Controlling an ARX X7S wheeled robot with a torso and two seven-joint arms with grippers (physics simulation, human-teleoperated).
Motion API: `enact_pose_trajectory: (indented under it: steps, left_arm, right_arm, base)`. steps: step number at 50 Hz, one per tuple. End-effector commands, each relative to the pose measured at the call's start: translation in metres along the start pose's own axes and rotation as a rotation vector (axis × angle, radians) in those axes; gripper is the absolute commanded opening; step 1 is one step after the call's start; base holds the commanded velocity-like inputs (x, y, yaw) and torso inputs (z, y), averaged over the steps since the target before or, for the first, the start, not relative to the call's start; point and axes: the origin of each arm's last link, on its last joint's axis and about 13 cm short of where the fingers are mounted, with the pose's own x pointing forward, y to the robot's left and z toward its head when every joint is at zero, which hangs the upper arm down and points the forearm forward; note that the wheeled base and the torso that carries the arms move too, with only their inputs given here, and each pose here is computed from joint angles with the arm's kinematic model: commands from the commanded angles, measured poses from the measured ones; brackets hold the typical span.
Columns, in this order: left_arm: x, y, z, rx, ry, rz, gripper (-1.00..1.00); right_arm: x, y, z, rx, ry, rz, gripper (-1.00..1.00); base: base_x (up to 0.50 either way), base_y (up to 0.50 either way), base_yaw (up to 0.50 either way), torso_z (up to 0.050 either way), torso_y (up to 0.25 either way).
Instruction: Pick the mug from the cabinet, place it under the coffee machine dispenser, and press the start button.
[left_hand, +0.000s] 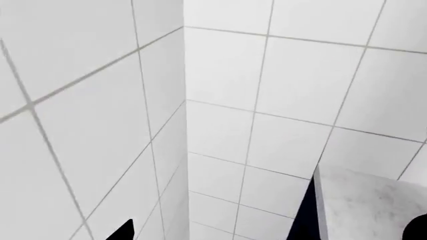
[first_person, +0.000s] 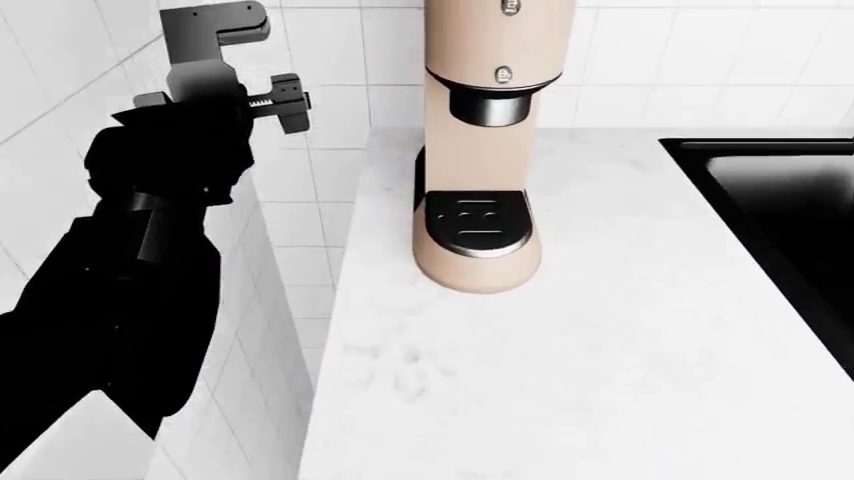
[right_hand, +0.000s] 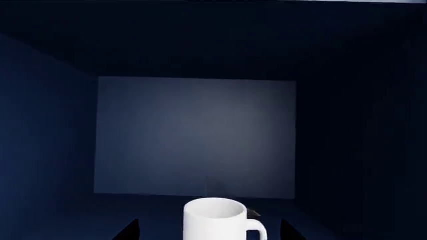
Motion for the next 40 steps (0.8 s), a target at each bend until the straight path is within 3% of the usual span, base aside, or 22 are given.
enact_pose_trajectory:
  steps: [1, 21, 38, 39, 40]
  left_arm:
    - [0.0, 0.001, 0.001, -0.009, 0.004, 0.0, 1.0]
    - [0.0, 0.003, 0.001, -0.015, 0.001, -0.004, 1.0]
    - [0.001, 0.007, 0.002, -0.028, -0.001, -0.016, 1.0]
    - [0.001, 0.007, 0.002, -0.03, 0.0, -0.017, 1.0]
    - [0.001, 0.007, 0.002, -0.032, 0.0, -0.018, 1.0]
  right_arm:
    - [0.002, 0.001, -0.003, 0.019, 0.016, 0.004, 1.0]
    - [0.028, 0.001, -0.052, 0.076, 0.084, 0.06, 1.0]
    - [0.04, -0.008, -0.088, 0.047, 0.098, -0.017, 1.0]
    - [0.041, -0.008, -0.09, 0.024, 0.098, -0.007, -1.0]
    - [0.041, -0.007, -0.09, 0.006, 0.092, -0.009, -1.0]
  base:
    - [0.5, 0.0, 0.0, 0.0, 0.0]
    - [0.05, 0.0, 0.0, 0.0, 0.001]
    - [0.0, 0.0, 0.0, 0.0, 0.0]
    - [0.0, 0.0, 0.0, 0.0, 0.0]
    - [0.0, 0.0, 0.0, 0.0, 0.0]
